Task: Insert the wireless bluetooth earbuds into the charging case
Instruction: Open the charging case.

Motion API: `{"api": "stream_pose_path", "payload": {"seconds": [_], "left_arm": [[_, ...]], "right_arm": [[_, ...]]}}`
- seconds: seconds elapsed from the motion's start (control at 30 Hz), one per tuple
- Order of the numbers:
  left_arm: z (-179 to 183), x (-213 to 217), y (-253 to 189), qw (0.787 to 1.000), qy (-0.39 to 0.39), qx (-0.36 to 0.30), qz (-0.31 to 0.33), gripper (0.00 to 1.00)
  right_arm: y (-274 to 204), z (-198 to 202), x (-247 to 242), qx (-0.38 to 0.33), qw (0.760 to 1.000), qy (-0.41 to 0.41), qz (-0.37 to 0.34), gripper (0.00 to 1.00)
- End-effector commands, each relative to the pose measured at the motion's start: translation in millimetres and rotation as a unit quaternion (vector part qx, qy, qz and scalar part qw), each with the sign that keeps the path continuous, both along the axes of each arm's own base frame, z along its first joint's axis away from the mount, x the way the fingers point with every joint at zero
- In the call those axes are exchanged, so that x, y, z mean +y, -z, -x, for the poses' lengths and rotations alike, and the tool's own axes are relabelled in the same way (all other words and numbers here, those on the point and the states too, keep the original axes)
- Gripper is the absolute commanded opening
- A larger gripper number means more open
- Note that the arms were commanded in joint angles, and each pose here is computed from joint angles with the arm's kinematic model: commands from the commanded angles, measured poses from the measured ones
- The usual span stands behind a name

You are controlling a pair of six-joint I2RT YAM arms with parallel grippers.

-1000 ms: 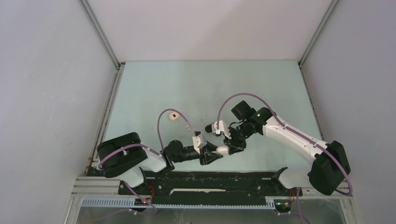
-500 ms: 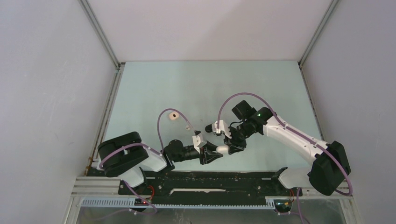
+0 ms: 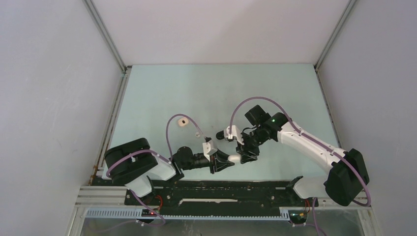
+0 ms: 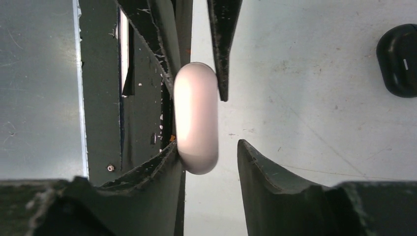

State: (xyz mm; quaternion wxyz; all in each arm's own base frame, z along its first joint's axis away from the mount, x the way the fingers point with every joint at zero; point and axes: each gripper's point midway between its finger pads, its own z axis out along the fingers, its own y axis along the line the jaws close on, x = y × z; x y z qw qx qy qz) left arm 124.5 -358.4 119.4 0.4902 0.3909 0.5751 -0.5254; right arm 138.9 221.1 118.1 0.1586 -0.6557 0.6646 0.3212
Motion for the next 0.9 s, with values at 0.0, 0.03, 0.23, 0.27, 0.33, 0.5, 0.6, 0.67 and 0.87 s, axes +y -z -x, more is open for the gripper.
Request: {"api": "stream_pose_path", "payload": {"seconds": [0.0, 0.03, 0.23, 0.27, 0.33, 0.5, 0.6, 0.67, 0.87], "left_arm": [[2, -4, -21, 0.999, 0.016, -0.039, 0.030, 0.00], [3, -3, -21, 0.998, 0.016, -0.045, 0.028, 0.00], [9, -1, -22, 0.996, 0.023, -0.077, 0.023, 0.00], [10, -1, -23, 0.996, 0.025, -0.080, 0.024, 0.00], [12, -1, -24, 0.996, 0.028, -0.084, 0.024, 0.00], [14, -3, -22, 0.996, 0.032, -0.087, 0.017, 0.00], [14, -2, -22, 0.996, 0.030, -0.087, 0.018, 0.00], [11, -2, -22, 0.996, 0.023, -0.082, 0.016, 0.00], [5, 1, -24, 0.997, 0.002, -0.075, 0.021, 0.00]], "right_arm": [[-29, -9, 13, -0.009, 0.998, 0.015, -0.059, 0.51], [-32, -9, 13, -0.002, 0.998, 0.018, -0.067, 0.52], [-46, -12, 12, 0.043, 0.994, 0.036, -0.095, 0.53], [-47, -13, 12, 0.047, 0.993, 0.041, -0.097, 0.53], [-49, -17, 12, 0.056, 0.992, 0.050, -0.101, 0.53], [-65, -20, 11, 0.088, 0.985, 0.060, -0.133, 0.53], [-69, -24, 8, 0.091, 0.983, 0.072, -0.142, 0.53], [-77, -21, 6, 0.100, 0.980, 0.069, -0.158, 0.53], [-111, -65, -29, 0.001, 0.968, 0.147, -0.205, 0.59]]}}
